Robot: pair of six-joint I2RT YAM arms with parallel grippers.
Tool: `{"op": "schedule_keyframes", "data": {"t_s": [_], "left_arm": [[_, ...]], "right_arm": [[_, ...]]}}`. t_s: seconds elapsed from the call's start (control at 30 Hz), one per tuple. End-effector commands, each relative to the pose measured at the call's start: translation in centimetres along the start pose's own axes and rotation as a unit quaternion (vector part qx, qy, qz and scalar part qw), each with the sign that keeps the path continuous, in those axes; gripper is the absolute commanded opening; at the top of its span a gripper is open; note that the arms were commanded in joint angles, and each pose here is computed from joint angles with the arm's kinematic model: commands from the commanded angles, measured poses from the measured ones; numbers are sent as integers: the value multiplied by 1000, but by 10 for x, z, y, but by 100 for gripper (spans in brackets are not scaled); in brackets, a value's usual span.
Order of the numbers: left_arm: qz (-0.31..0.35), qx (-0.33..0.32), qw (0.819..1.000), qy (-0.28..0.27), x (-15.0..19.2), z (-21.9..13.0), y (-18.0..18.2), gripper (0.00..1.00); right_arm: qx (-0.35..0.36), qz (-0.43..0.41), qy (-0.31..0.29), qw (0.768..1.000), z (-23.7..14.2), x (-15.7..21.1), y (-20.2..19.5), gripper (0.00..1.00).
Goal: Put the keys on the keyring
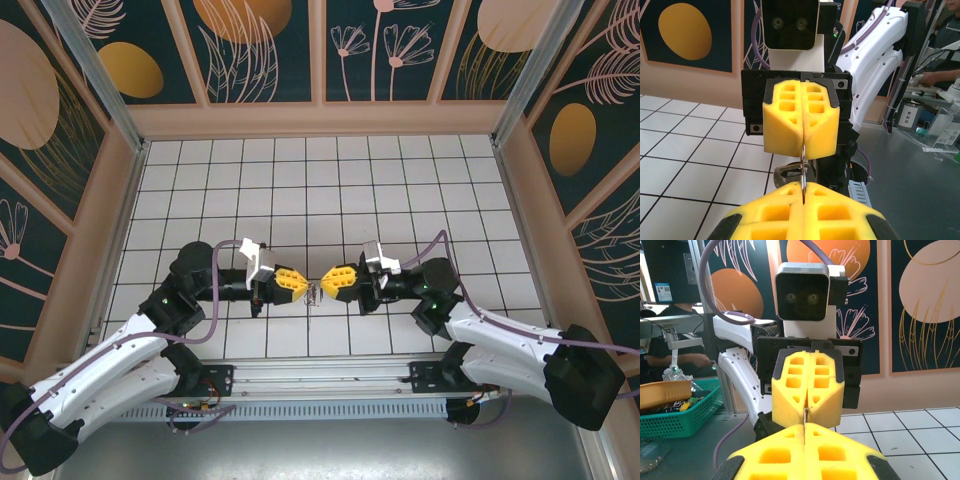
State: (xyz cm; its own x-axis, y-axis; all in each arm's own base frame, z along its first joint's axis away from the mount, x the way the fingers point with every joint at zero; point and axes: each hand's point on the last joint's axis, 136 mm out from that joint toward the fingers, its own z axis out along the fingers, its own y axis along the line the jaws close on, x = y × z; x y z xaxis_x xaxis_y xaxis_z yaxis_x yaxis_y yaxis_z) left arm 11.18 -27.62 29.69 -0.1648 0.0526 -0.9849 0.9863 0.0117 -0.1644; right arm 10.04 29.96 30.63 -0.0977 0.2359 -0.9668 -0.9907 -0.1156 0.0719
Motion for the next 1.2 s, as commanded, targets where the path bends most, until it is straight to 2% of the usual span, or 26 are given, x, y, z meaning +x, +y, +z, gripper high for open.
{"op": "schedule_keyframes", "data": {"t_s": [0.0,1.17], "left_arm": [[27,17,999,-23,-22,-1,-11,0],[31,11,999,-23,-22,-2,-9,0]], "right_arm": [[-11,-29,-20,999,5,-16,4,0],[-19,-21,-33,999,3,-21,12,0]]}}
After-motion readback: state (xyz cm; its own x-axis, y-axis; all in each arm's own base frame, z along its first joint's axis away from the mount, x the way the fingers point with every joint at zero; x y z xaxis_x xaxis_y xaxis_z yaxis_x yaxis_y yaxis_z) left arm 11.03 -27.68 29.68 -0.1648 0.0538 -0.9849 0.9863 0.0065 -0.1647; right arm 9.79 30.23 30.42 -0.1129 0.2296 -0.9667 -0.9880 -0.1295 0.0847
